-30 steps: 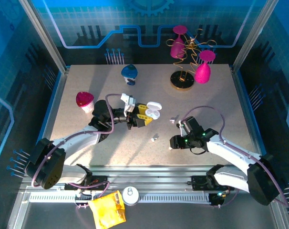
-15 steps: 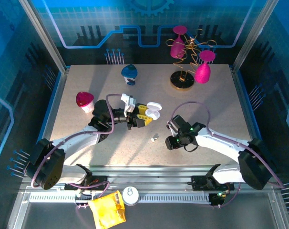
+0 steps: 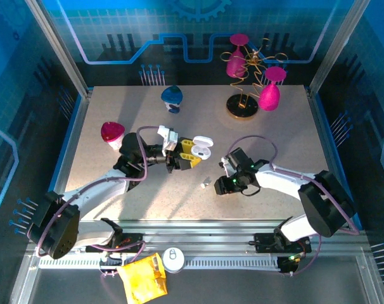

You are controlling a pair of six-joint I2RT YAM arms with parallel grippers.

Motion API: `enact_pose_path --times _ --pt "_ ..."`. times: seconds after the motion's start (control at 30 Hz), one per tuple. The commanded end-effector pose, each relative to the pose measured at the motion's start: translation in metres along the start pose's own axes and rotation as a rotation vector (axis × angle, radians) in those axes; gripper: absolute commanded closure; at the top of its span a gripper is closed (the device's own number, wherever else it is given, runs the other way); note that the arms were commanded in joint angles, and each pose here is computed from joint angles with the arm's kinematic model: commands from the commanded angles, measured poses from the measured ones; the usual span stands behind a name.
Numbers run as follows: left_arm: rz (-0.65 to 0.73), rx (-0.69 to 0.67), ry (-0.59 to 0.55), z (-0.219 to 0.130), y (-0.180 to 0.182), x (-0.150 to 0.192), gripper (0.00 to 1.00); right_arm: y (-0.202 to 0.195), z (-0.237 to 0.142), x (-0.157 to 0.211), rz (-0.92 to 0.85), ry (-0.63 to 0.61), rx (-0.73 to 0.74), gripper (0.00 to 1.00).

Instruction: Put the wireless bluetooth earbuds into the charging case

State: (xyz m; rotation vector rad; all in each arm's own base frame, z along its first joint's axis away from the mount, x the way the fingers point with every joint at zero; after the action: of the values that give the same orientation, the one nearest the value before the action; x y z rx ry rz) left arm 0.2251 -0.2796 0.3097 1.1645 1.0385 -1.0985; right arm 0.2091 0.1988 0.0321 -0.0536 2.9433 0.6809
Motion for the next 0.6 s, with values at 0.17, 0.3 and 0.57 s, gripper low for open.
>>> enact_pose_path --times 0.17,0.3,0.57 --pt "0.032 -0.009 0.001 -0.002 0.001 0.0 0.64 -0.002 -0.011 0.038 0.016 0.046 -0.091 0.55" --pt "0.028 -0.007 -0.001 -0.001 0.001 0.0 0.64 0.004 -0.018 0.048 0.016 0.042 -0.137 0.58" --pt "0.028 -0.007 -0.004 -0.002 0.001 0.0 0.64 0.004 -0.027 0.052 0.002 0.025 -0.126 0.59"
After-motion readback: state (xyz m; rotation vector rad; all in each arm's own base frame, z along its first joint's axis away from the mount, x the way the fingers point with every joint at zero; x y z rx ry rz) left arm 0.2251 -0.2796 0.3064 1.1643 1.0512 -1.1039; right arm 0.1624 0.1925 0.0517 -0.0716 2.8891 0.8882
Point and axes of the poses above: each hand's point on the last joint's axis, 136 mm out from that joint toward the fingers, its own z axis out along the fingers, its own y axis along the line the jaws close on, x = y × z, the point moved 1 cm from there along -z, back along the fingers, and after that the axes turned 14 degrees about z, right-handed, at the moved point
